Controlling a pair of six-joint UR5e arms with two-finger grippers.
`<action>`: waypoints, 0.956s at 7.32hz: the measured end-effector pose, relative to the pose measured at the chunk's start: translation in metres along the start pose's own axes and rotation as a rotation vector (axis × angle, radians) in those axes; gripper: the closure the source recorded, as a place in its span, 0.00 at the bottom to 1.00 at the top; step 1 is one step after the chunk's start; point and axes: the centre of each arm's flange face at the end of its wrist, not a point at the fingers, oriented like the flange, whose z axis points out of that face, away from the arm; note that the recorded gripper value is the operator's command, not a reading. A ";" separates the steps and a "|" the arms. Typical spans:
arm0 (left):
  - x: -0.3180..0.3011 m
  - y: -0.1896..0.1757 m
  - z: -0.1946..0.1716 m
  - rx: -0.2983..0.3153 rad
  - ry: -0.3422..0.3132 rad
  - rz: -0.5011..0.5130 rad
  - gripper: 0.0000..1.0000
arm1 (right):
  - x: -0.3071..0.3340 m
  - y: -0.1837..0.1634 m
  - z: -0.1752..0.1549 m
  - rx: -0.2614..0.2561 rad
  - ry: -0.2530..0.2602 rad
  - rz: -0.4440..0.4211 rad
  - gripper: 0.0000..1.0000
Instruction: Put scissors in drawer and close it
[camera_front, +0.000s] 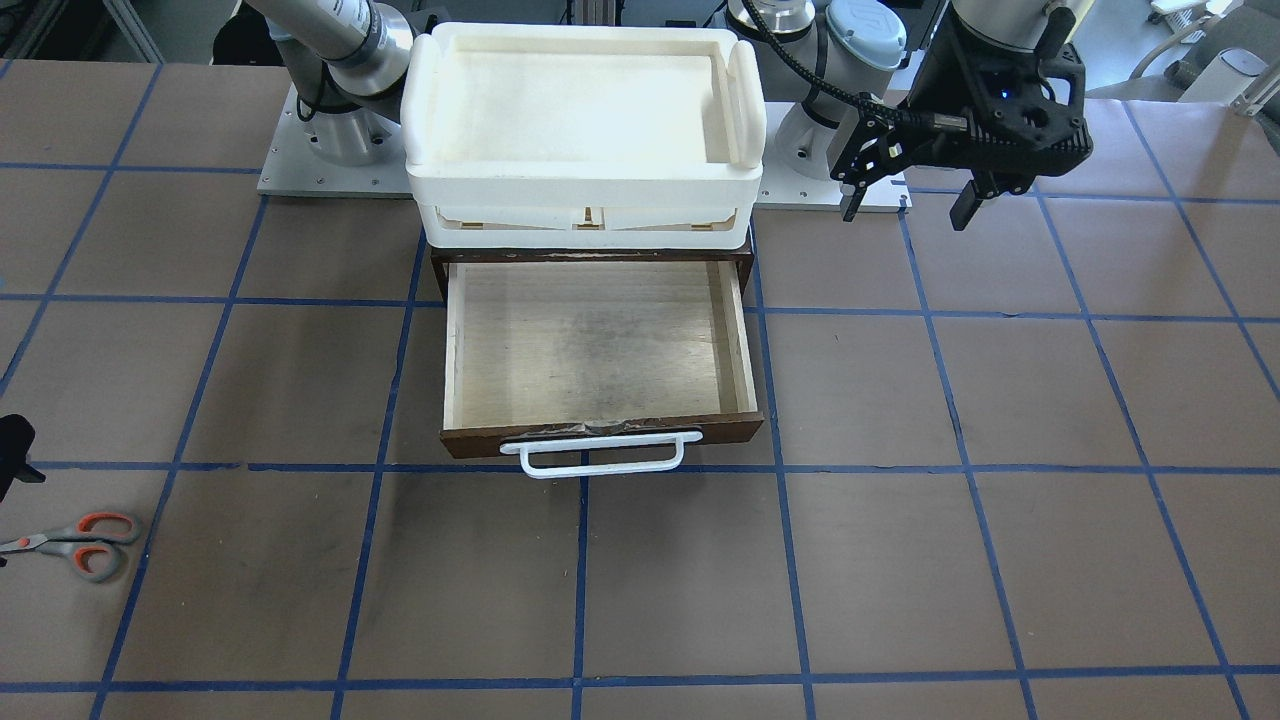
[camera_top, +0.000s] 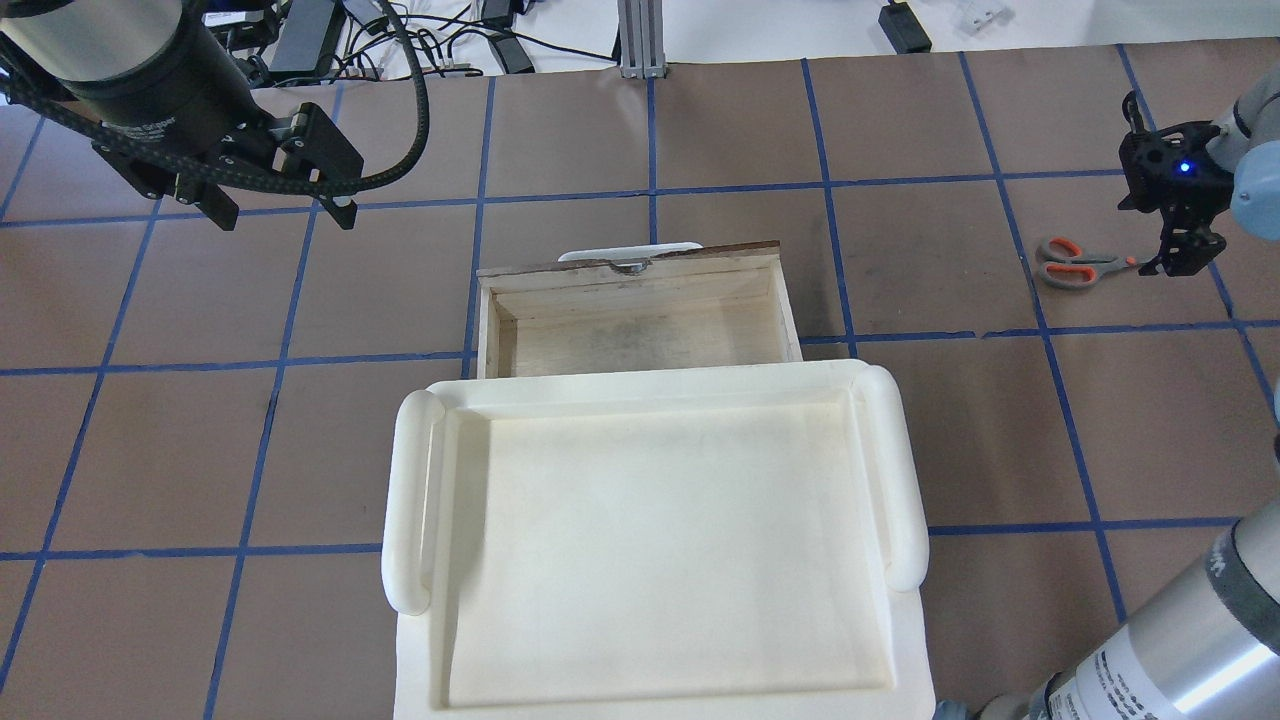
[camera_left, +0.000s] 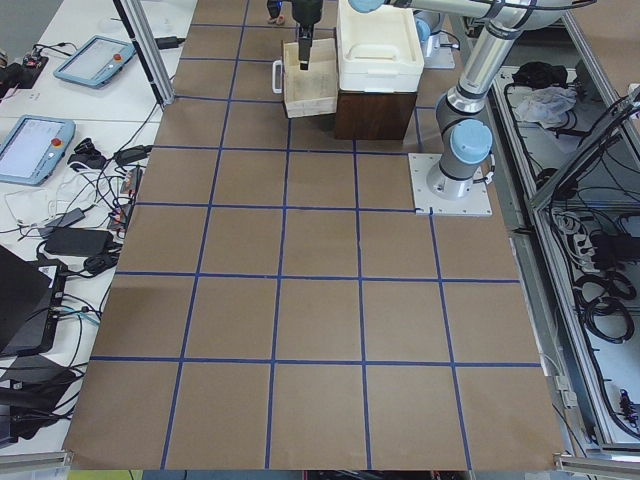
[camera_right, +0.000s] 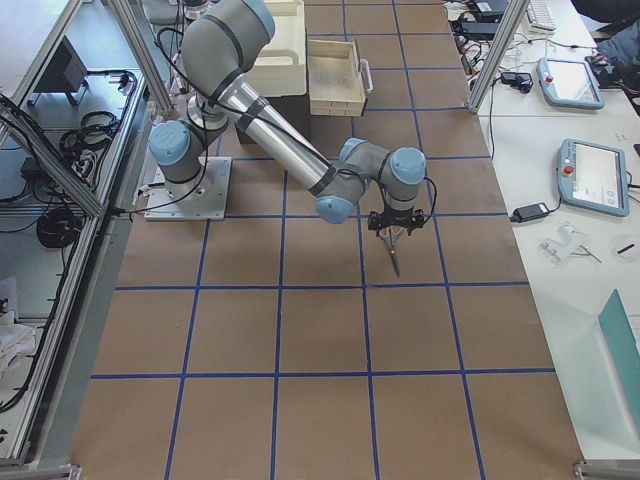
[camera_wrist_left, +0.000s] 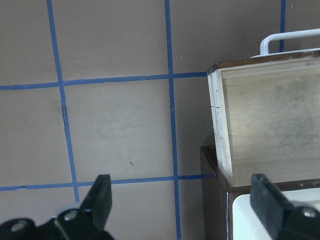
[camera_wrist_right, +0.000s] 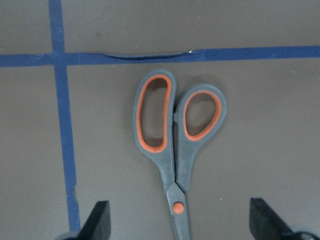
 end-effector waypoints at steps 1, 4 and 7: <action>0.000 0.000 0.000 0.001 0.000 0.000 0.00 | 0.001 0.002 0.010 0.003 -0.003 -0.014 0.01; 0.000 0.000 -0.001 0.001 -0.001 0.000 0.00 | 0.011 0.007 0.034 0.011 0.022 -0.029 0.11; 0.000 0.001 -0.001 0.002 -0.002 0.000 0.00 | 0.019 0.012 0.051 0.019 0.016 -0.041 0.22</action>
